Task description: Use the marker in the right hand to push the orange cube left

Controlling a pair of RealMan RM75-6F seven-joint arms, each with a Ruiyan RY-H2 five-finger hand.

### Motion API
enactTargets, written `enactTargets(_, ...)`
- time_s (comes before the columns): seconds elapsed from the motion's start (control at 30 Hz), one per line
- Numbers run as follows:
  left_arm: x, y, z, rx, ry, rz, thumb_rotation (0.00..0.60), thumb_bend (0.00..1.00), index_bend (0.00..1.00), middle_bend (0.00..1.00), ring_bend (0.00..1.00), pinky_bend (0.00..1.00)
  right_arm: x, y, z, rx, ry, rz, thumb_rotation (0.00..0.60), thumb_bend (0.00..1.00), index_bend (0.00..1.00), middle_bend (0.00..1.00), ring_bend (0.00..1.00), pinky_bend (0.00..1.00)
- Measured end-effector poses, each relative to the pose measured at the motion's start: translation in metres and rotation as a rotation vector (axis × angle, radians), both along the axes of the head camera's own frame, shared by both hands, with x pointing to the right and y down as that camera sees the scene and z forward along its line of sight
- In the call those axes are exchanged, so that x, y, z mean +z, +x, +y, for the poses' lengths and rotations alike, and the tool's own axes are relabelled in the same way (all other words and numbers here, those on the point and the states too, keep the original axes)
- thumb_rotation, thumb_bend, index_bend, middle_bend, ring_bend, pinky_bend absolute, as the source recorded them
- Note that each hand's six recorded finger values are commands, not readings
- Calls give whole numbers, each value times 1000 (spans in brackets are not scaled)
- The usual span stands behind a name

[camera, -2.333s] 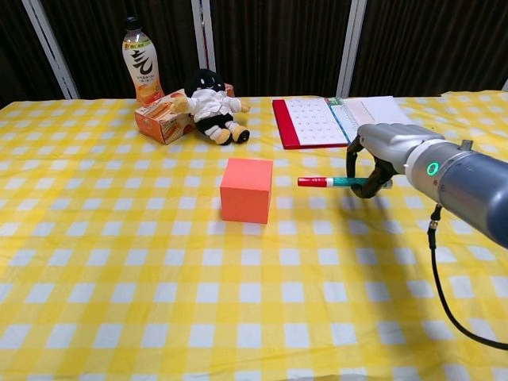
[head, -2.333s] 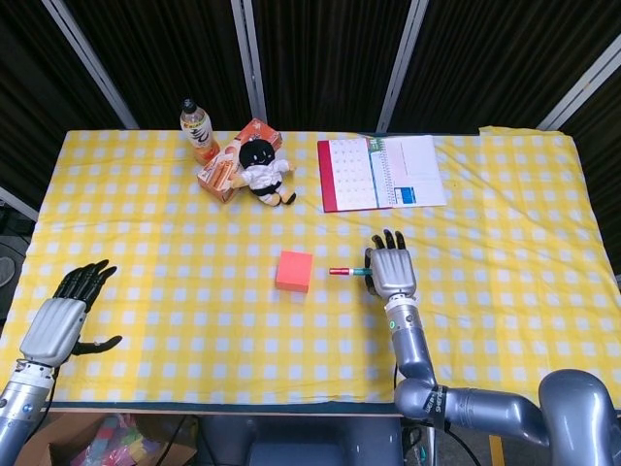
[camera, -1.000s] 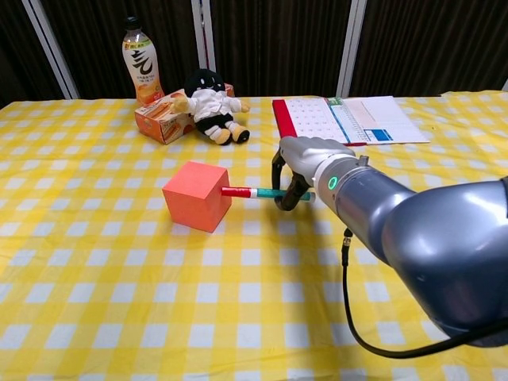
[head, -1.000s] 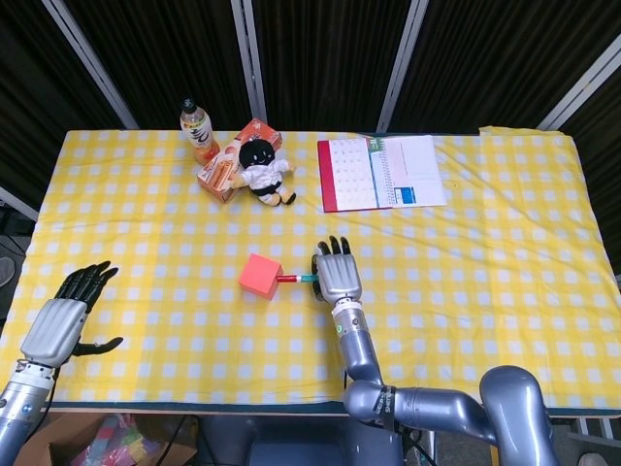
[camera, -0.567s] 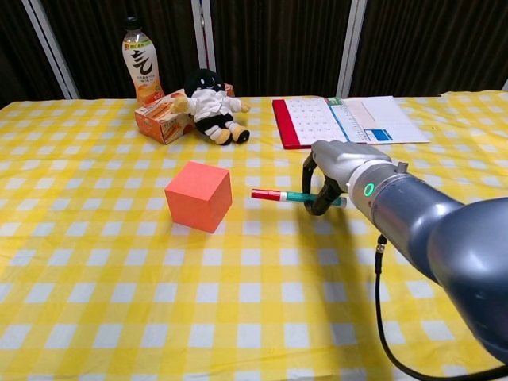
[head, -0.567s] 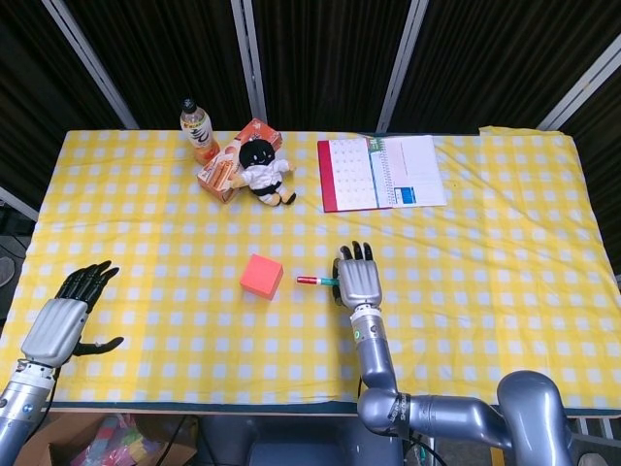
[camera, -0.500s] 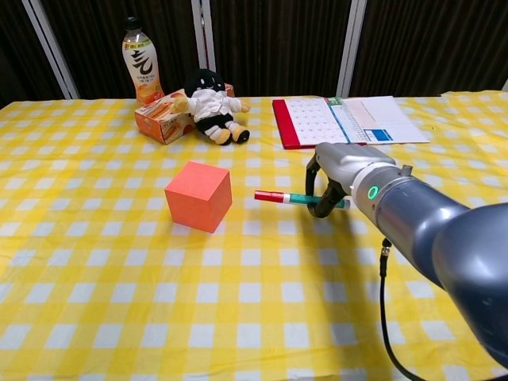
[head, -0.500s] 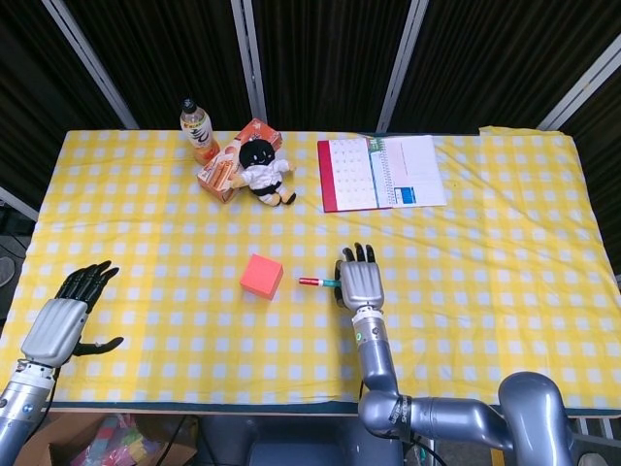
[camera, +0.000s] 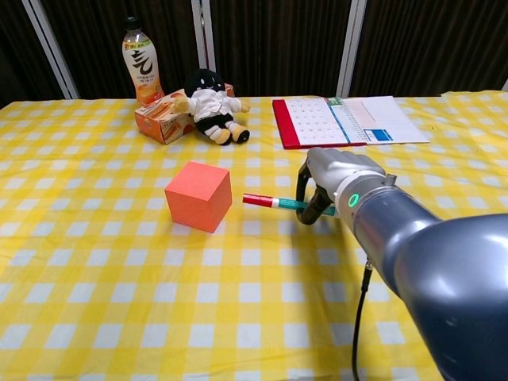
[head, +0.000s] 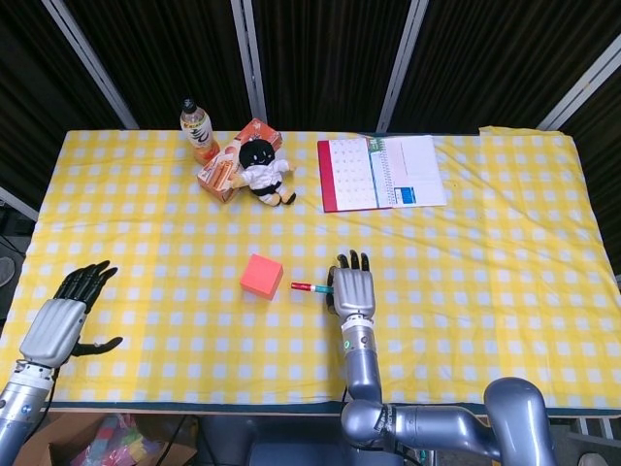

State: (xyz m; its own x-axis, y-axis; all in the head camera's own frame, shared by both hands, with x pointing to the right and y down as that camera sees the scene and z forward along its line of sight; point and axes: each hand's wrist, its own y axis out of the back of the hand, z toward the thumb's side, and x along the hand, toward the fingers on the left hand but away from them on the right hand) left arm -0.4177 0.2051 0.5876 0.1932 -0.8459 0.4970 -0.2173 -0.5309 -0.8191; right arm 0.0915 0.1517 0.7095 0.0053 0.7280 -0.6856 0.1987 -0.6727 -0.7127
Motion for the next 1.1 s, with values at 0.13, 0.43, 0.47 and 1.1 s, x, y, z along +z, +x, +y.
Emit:
enactTargets(0.13, 1, 0, 0, 2, -6, 2, 600, 0, 0, 0, 0, 0, 1, -13, -3, 1, 3, -11, 600, 592, 602, 190, 0, 0)
enactTargets(0.43, 1, -1, -1, -5, -14, 5, 600, 0, 0, 0, 0, 0, 12, -50, -7, -8, -20, -61, 600, 592, 602, 190, 0, 0)
enactTargets(0.47, 1, -1, -1, -3, -14, 3, 600, 0, 0, 0, 0, 0, 12, -56, -8, -11, -22, -71, 600, 592, 602, 190, 0, 0)
enactTargets(1.1, 2, -1, 1, 4, -25, -8, 600, 0, 0, 0, 0, 0, 11, -94, -15, -40, -20, -121, 600, 593, 602, 190, 0, 0)
